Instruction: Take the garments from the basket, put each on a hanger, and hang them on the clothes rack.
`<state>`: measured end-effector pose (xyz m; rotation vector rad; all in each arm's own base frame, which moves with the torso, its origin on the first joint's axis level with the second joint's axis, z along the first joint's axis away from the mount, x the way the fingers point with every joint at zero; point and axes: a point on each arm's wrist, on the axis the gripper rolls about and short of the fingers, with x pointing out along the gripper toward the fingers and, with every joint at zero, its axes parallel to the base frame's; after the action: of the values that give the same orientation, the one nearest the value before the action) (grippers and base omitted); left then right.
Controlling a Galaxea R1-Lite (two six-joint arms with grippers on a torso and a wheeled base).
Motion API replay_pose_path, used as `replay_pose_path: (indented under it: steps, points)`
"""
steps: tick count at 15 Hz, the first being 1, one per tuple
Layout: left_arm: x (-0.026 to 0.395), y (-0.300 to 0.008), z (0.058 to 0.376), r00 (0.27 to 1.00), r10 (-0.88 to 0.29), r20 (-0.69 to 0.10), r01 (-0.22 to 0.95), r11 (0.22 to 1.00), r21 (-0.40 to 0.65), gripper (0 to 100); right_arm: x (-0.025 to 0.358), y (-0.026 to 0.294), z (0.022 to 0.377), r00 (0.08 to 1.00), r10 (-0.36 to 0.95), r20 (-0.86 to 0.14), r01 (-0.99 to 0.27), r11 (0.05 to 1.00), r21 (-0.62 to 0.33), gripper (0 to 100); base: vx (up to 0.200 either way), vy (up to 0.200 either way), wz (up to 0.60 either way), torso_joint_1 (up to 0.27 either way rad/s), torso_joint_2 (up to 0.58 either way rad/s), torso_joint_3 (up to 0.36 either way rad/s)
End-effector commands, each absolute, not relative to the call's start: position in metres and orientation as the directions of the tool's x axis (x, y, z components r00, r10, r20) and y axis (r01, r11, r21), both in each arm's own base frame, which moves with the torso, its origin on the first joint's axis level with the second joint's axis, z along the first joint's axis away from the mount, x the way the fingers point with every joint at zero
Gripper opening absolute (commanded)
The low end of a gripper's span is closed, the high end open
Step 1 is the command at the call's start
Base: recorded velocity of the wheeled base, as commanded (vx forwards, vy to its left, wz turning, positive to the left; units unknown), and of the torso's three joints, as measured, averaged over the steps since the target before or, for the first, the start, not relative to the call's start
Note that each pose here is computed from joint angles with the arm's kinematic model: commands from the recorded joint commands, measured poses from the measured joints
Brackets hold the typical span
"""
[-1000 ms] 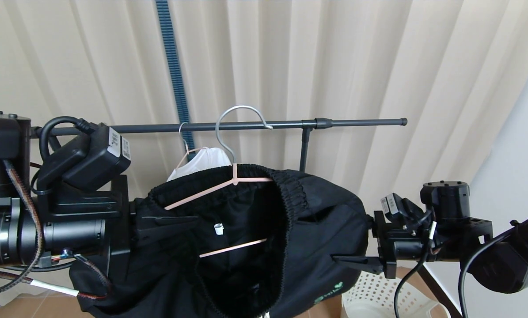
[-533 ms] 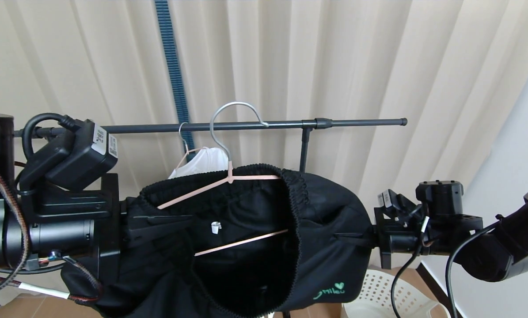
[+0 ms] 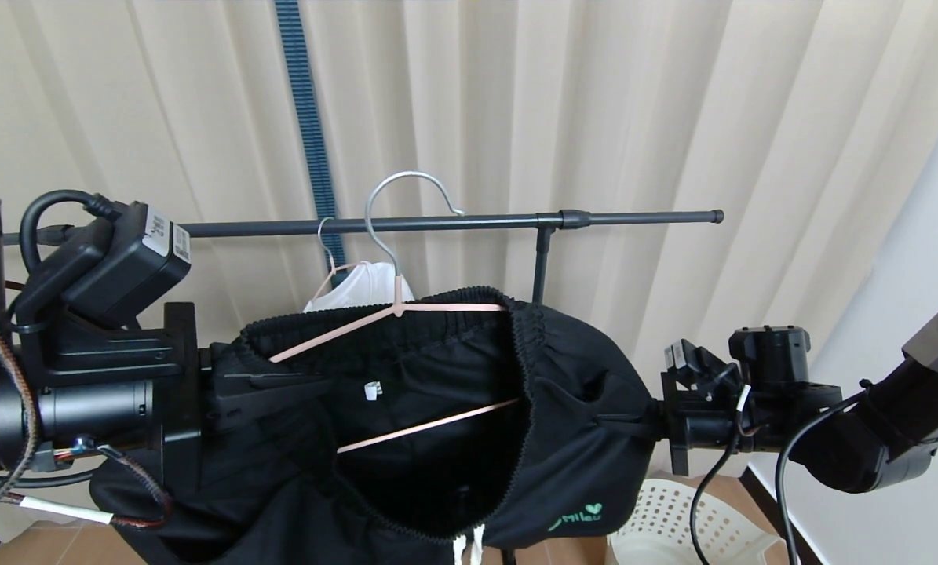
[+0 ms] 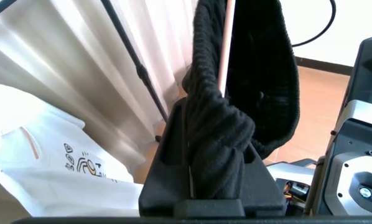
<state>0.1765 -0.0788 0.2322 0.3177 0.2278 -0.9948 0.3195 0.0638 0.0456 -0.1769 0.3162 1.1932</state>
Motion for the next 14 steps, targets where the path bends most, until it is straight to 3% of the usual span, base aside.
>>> replay_pose_path:
  steps: [1, 2, 3, 6, 11, 14]
  points:
    - [0.178, -0.077, 0.232, 0.533, -0.779, -0.33, 0.845, 0.513, 0.154, 0, 0.319, 0.065, 0.046, 0.335, 0.879, -0.339, -0.93, 0.366, 0.03, 0, 0.0, 0.0, 0.0, 0.0, 0.0, 0.0]
    - [0.179, -0.078, 0.232, 0.534, -0.778, -0.331, 0.844, 0.517, 0.144, 0, 0.318, 0.066, 0.045, 0.334, 0.879, -0.341, -0.93, 0.366, 0.031, 0, 0.0, 0.0, 0.0, 0.0, 0.0, 0.0]
    - [0.179, -0.078, 0.232, 0.535, -0.778, -0.329, 0.843, 0.52, 0.14, 0, 0.317, 0.066, 0.046, 0.335, 0.879, -0.339, -0.931, 0.365, 0.027, 100, 0.0, 0.0, 0.0, 0.0, 0.0, 0.0]
    - [0.185, -0.077, 0.23, 0.547, -0.77, -0.328, 0.832, 0.542, 0.115, 0, 0.315, 0.065, 0.057, 0.349, 0.88, -0.321, -0.931, 0.366, -0.008, 100, 0.0, 0.0, 0.0, 0.0, 0.0, 0.0]
    - [0.196, -0.074, 0.224, 0.568, -0.744, -0.352, 0.808, 0.586, 0.064, 0, 0.291, 0.061, 0.106, 0.39, 0.886, -0.25, -0.921, 0.368, -0.131, 100, 0.0, 0.0, 0.0, 0.0, 0.0, 0.0]
    - [0.208, -0.076, 0.222, 0.606, -0.701, -0.375, 0.769, 0.638, 0.051, 0, 0.27, 0.059, 0.142, 0.462, 0.862, -0.207, -0.884, 0.427, -0.19, 100, 0.0, 0.0, 0.0, 0.0, 0.0, 0.0]
